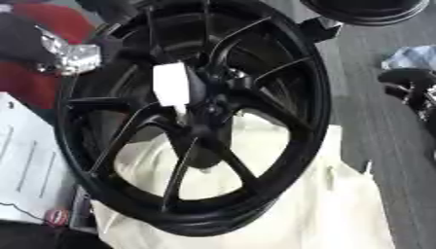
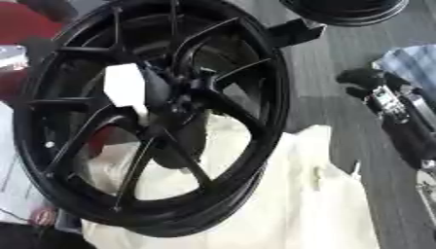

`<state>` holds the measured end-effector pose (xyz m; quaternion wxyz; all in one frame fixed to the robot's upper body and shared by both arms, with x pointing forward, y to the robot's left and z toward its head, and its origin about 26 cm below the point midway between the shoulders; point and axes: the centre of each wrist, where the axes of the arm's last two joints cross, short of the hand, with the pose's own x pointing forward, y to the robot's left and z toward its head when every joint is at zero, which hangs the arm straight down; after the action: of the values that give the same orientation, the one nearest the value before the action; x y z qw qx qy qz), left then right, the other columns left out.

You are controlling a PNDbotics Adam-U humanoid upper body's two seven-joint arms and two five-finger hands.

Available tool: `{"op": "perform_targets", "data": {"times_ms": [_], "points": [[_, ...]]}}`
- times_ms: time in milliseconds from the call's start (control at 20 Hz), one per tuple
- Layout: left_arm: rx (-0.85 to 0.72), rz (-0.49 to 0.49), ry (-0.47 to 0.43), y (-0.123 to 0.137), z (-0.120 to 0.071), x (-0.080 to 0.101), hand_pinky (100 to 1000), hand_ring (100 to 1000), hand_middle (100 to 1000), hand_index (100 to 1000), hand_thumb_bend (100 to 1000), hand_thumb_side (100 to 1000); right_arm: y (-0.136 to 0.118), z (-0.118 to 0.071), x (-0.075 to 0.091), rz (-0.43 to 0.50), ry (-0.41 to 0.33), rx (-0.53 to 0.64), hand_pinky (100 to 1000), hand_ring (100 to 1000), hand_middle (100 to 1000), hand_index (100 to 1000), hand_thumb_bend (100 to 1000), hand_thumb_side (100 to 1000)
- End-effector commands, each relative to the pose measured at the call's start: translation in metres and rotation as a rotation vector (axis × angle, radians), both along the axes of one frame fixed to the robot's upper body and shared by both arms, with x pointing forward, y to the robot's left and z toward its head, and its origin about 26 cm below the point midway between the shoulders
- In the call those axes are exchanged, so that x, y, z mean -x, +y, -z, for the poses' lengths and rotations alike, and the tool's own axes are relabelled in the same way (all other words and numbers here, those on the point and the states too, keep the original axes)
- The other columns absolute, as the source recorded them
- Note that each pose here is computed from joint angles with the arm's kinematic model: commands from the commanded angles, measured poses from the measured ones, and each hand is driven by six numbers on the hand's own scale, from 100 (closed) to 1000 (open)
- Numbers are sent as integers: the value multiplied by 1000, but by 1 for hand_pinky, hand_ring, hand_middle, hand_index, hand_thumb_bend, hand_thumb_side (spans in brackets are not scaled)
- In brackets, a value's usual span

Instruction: Pull the pin out of the wheel hub.

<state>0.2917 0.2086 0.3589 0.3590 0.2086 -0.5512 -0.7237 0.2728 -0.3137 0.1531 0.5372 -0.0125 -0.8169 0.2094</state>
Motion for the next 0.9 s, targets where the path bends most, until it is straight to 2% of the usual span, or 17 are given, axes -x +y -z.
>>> {"op": "perform_targets", "data": {"times_ms": [50, 150, 300, 600, 900], "points": [[-47, -31, 8, -8, -5, -5, 911, 852, 782, 902, 318, 590, -3, -9, 2, 7, -15, 32, 954, 952, 760, 790, 100, 789], [-61, -27, 26, -15, -4, -10, 917, 857, 787, 905, 344, 620, -3, -10, 2, 4, -15, 31, 954, 952, 760, 790, 100, 788], [-74, -14, 62, -24, -4, -19, 932, 869, 798, 912, 450, 700, -2, -10, 1, -2, -14, 26, 954, 951, 759, 790, 100, 790], [-101, -11, 82, -36, 2, -38, 947, 866, 808, 916, 503, 775, 0, -11, 0, -7, -11, 20, 954, 951, 759, 789, 100, 792], [-138, -29, 90, -39, 14, -51, 936, 860, 792, 894, 550, 755, 1, -12, -1, -5, -13, 17, 953, 951, 758, 789, 100, 793]]}}
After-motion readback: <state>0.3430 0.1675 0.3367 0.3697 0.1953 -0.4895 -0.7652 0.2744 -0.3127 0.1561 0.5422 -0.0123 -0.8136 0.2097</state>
